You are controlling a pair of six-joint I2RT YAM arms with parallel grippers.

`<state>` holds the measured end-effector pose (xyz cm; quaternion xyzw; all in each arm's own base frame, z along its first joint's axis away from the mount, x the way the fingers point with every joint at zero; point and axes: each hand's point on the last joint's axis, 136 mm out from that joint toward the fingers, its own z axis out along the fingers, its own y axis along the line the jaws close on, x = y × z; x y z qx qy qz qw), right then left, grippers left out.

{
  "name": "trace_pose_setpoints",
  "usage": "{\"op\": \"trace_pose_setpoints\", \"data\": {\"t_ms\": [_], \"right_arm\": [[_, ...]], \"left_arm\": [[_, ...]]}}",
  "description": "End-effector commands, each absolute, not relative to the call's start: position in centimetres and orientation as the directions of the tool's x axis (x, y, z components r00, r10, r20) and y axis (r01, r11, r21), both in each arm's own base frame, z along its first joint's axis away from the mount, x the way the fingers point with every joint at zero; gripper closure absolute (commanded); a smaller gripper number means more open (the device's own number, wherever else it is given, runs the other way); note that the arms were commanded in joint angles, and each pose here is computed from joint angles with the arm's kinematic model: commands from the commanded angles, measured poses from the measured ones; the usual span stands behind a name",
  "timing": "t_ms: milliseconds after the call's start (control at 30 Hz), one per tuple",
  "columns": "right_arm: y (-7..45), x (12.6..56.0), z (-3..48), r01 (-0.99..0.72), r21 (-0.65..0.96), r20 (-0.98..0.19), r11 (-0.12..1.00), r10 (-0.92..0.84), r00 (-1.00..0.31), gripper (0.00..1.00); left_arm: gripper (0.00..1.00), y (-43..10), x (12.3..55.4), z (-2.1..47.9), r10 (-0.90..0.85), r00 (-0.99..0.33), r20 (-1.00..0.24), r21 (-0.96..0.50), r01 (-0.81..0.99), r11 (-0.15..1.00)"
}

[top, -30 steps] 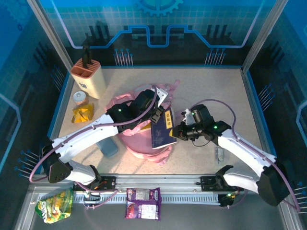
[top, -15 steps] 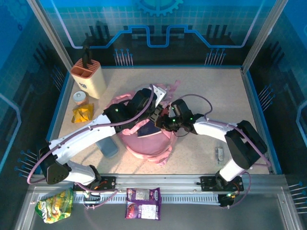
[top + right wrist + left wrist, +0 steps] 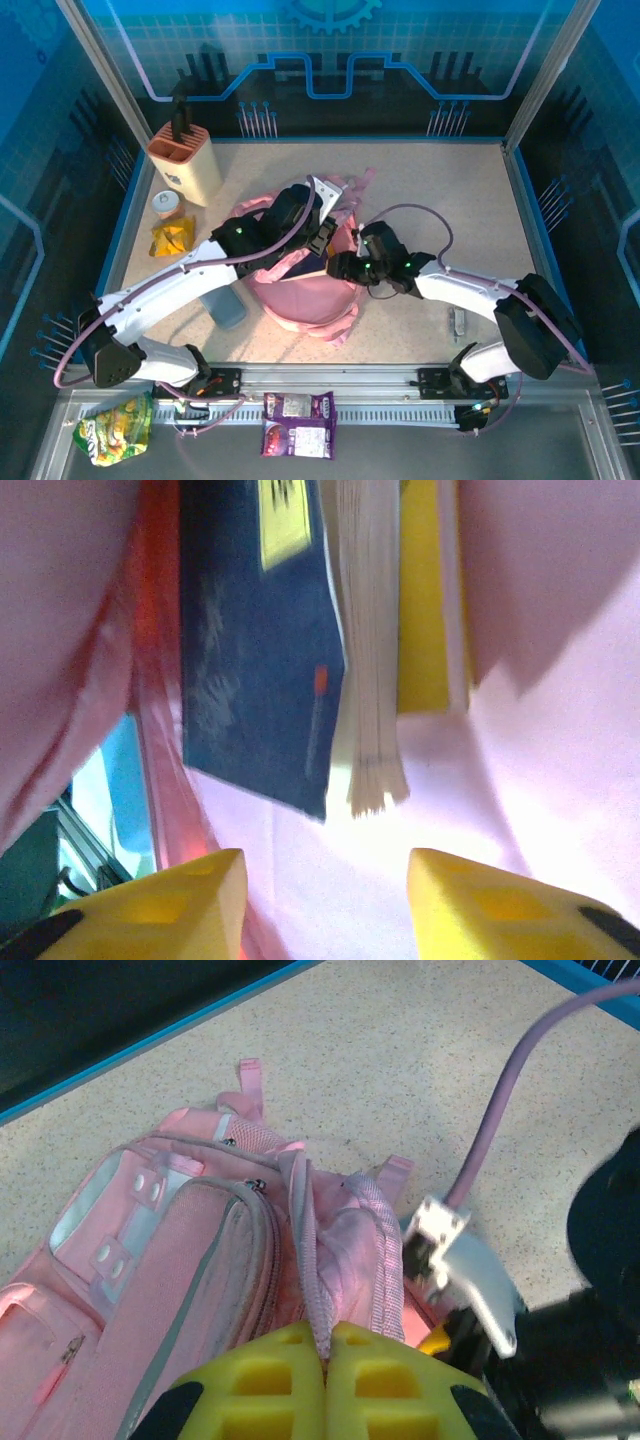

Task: Pack the student bag

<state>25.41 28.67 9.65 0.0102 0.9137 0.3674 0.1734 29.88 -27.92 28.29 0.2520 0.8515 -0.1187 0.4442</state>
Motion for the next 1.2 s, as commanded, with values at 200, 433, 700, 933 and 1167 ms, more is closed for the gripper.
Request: {"op": "trace_pose_setpoints", "data": {"t_ms": [200,433,700,933,1167], "right_arm": [[32.1,27.5,7.8,-0.153,0.658,-0.375,0.738,0.144,-0.916,0.85],[32.7,30.2,8.3,-0.189,0.623,-0.454,0.759,0.154,-0.878,0.86],[30.2,26.8,9.3,-0.244,0.581,-0.487,0.777,0.091,-0.869,0.82],[24.5,23.8,10.9,-0.234,0.502,-0.551,0.833,0.099,-0.829,0.71],[19.6,21.6,12.9,-0.216,0.412,-0.602,0.885,0.086,-0.794,0.60]], "left_arm": [[1.00,-28.6,29.9,33.7,0.162,-0.397,-0.903,-0.086,0.539,0.838],[1.00,-28.8,29.8,33.4,0.157,-0.418,-0.895,-0.106,0.540,0.835],[1.00,-28.5,29.6,32.2,0.159,-0.435,-0.886,-0.109,0.529,0.842],[0.81,-29.2,27.9,28.8,0.129,-0.556,-0.821,-0.234,0.535,0.812],[0.55,-27.2,24.9,28.1,-0.015,-0.637,-0.770,-0.407,0.473,0.781]]}}
